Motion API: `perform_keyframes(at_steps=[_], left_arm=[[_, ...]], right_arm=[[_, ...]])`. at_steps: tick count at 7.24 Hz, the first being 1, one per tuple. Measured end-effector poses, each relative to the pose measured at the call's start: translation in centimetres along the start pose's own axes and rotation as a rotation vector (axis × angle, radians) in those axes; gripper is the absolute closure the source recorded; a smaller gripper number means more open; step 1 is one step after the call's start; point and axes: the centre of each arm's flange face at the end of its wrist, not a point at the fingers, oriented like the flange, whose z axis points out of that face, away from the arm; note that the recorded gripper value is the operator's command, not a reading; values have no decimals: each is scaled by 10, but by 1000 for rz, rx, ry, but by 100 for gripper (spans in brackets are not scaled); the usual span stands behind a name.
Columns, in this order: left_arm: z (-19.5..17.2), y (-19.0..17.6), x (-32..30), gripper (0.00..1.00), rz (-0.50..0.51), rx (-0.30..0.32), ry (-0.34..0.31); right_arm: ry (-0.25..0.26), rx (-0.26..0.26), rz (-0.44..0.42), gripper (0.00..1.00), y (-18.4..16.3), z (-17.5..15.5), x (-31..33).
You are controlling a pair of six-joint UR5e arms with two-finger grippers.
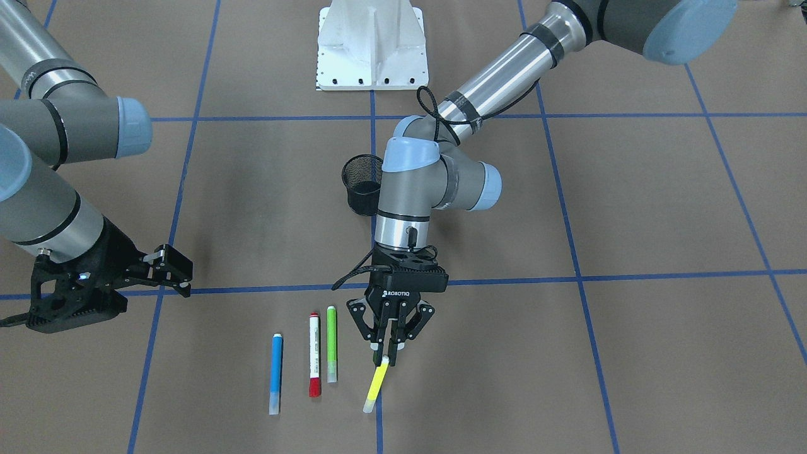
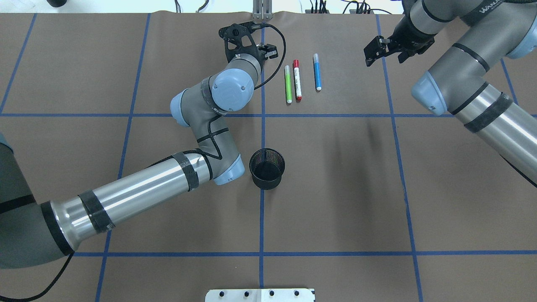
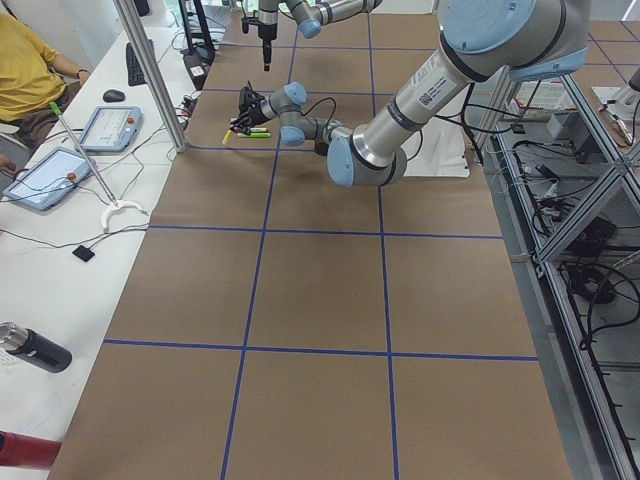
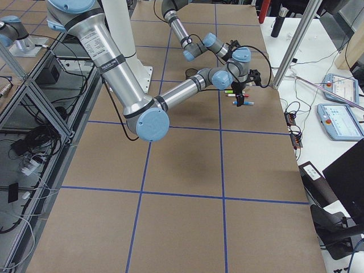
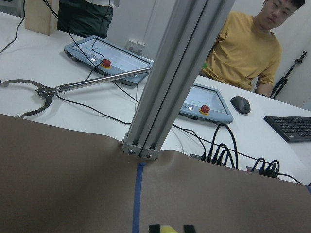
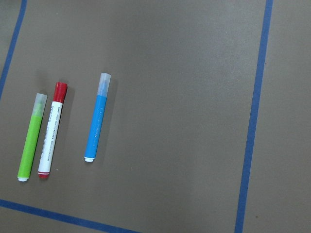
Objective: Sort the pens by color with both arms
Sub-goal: 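Lower the yellow highlighter beside the green highlighter with the left gripper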
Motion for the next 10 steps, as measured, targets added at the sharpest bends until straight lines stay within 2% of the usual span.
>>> perform_keyframes(at_steps=[3,7,8,10], left_arm=[[-6,16,7,67,3,-17,13],[-8,19,9,66,4,-21,18],[-8,19,8,59,4,-22,17],[-11,18,11,0,5,-25,27]], right_arm=[[2,-1,0,1,0,1,1],[2,-2,1,1,0,1,1],[2,-2,1,1,0,1,1],[2,-2,1,1,0,1,1]])
